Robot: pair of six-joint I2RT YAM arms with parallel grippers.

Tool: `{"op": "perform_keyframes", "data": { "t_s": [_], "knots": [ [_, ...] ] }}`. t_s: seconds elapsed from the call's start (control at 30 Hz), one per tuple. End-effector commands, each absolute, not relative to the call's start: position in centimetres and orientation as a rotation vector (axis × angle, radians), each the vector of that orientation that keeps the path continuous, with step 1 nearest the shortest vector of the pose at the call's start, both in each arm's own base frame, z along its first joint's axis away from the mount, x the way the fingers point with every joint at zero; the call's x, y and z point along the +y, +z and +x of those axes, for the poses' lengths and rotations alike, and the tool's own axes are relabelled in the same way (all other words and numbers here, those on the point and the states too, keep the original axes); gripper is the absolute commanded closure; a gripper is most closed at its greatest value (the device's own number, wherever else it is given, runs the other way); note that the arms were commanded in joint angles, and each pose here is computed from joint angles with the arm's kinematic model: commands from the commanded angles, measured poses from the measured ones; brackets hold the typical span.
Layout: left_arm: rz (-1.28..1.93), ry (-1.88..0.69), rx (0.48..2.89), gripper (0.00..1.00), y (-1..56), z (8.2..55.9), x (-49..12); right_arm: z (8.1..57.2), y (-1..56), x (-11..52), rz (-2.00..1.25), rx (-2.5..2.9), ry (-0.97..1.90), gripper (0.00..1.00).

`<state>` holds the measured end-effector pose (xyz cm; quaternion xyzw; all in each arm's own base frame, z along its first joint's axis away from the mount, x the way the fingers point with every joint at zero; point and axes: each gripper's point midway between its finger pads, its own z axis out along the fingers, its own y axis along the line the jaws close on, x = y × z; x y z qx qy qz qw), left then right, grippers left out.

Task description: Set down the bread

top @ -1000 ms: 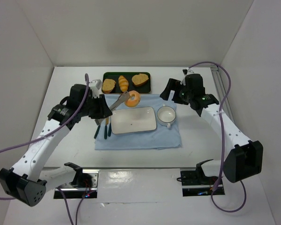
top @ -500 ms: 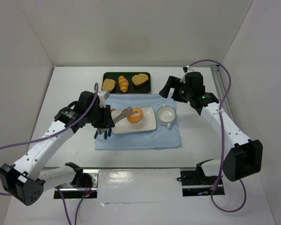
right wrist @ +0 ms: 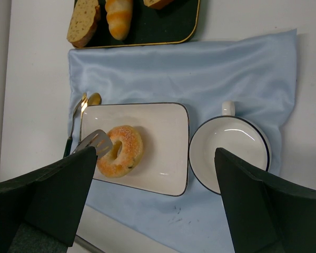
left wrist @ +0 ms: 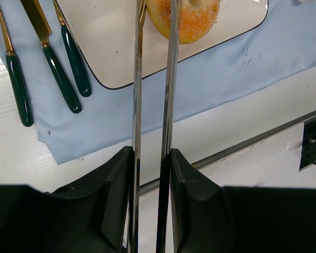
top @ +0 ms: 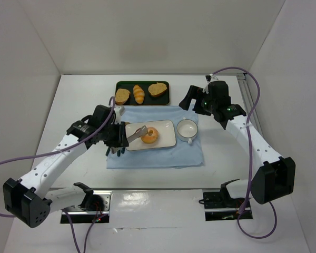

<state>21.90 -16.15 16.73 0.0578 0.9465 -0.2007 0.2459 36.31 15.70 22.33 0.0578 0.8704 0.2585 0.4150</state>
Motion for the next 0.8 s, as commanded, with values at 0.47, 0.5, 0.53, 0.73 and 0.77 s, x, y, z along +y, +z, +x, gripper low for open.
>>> {"op": "perform_keyframes", "data": {
  "t_s": [0.47, 0.5, 0.53, 0.73, 0.77],
  "knots": [
    [0.157, -0.517, 2.597, 0.72, 15.4, 22.1, -16.2, 36.3, 24.7, 15.8, 0.117, 2.121, 0.677, 0.0],
    [0.157, -0.517, 2.597, 0.71, 15.4, 22.1, -16.2, 36.3, 24.7, 15.8, 0.117, 2.121, 0.677, 0.0],
    [0.162, -0.53, 2.609, 0.71, 15.2, 22.0, -16.4, 36.3, 24.7, 15.8, 0.117, 2.121, 0.677, 0.0],
    [0.166, -0.516, 2.589, 0.55, 16.5, 22.5, -16.6, 36.2, 24.3, 15.8, 0.129, 2.13, 0.68, 0.0],
    [0.167, -0.521, 2.577, 0.53, 17.0, 22.7, -16.7, 36.3, 24.5, 15.8, 0.127, 2.121, 0.682, 0.0]
  ]
}}
